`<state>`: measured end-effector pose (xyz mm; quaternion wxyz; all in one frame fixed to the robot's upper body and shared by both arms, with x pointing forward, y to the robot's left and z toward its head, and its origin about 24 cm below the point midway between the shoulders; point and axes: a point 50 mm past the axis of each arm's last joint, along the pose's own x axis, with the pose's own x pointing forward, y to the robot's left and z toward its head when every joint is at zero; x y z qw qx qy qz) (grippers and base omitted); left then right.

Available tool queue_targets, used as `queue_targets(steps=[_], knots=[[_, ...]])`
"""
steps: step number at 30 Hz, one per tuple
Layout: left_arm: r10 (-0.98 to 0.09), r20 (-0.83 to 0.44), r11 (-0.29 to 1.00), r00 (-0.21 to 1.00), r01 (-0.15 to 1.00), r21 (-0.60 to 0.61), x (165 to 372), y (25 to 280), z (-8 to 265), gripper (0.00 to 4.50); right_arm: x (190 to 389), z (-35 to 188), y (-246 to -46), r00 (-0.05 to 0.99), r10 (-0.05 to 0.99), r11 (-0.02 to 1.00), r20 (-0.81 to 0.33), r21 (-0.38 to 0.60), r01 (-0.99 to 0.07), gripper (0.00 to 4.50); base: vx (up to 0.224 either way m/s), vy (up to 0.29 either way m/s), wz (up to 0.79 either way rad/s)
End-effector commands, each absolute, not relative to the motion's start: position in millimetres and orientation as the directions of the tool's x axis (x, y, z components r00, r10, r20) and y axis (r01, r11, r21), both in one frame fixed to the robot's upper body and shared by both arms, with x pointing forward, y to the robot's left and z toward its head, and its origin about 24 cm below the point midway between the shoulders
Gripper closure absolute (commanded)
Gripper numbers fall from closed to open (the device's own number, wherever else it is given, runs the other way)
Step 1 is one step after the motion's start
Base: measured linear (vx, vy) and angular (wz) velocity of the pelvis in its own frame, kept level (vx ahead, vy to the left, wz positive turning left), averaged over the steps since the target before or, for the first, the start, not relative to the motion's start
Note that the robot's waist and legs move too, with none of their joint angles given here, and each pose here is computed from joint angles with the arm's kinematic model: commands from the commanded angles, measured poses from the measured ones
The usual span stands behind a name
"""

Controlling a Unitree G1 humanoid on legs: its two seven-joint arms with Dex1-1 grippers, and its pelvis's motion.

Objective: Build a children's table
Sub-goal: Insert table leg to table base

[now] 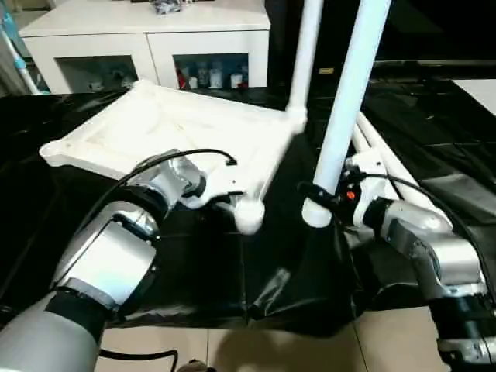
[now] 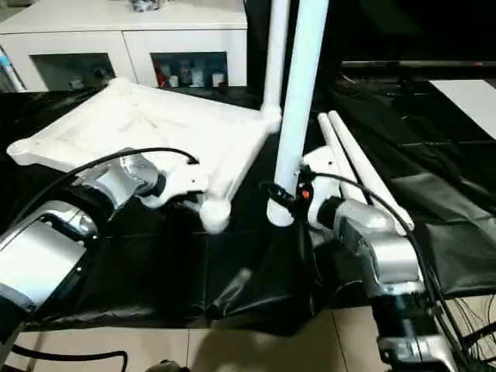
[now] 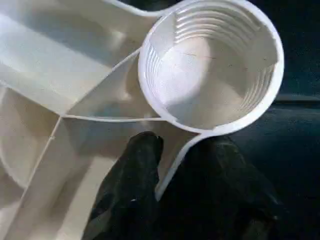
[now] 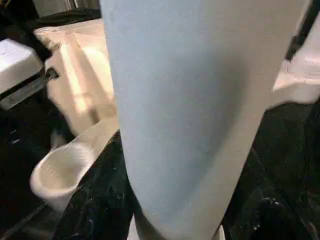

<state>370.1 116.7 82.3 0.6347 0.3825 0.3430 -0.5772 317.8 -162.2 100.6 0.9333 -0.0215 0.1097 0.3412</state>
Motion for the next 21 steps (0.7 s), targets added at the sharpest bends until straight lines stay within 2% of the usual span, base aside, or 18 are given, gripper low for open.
queue_targets(steps=[1,9,13,17,18,20,21], knots=[[-0.44,-0.898,0.024,0.02,1.0,0.01,361,120,67,3.24,319.9,104,-159.7,0.736,0.643,0.755,-0.211,0.013,-0.656,2.63,0.0,0.0,0.0],[-0.461,-0.887,0.056,0.018,0.998,-0.009,354,123,52,3.71,321.6,102,-156.4,0.736,0.647,0.753,-0.201,0.012,-0.658,2.63,0.0,0.0,0.0],[-0.548,-0.829,0.231,0.113,0.973,-0.02,352,121,40,3.83,321.3,100,-154.4,0.732,0.653,0.749,-0.193,0.022,-0.662,2.63,0.0,0.0,0.0],[-0.573,-0.802,0.323,0.167,0.946,-0.034,350,121,34,3.85,321.6,99,-153.2,0.732,0.655,0.748,-0.189,0.029,-0.663,2.63,0.0,0.0,0.0],[-0.572,-0.79,0.392,0.219,0.919,-0.03,349,121,28,3.86,322.0,99,-152.6,0.731,0.656,0.748,-0.186,0.032,-0.663,2.63,0.0,0.0,0.0],[-0.569,-0.785,0.418,0.247,0.908,-0.017,349,120,25,3.94,322.4,99,-152.1,0.731,0.657,0.748,-0.186,0.033,-0.663,2.63,0.0,0.0,0.0],[-0.582,-0.755,0.427,0.302,0.904,0.032,348,117,23,3.96,322.8,98,-151.3,0.73,0.658,0.747,-0.186,0.035,-0.664,2.63,0.0,0.0,0.0]])
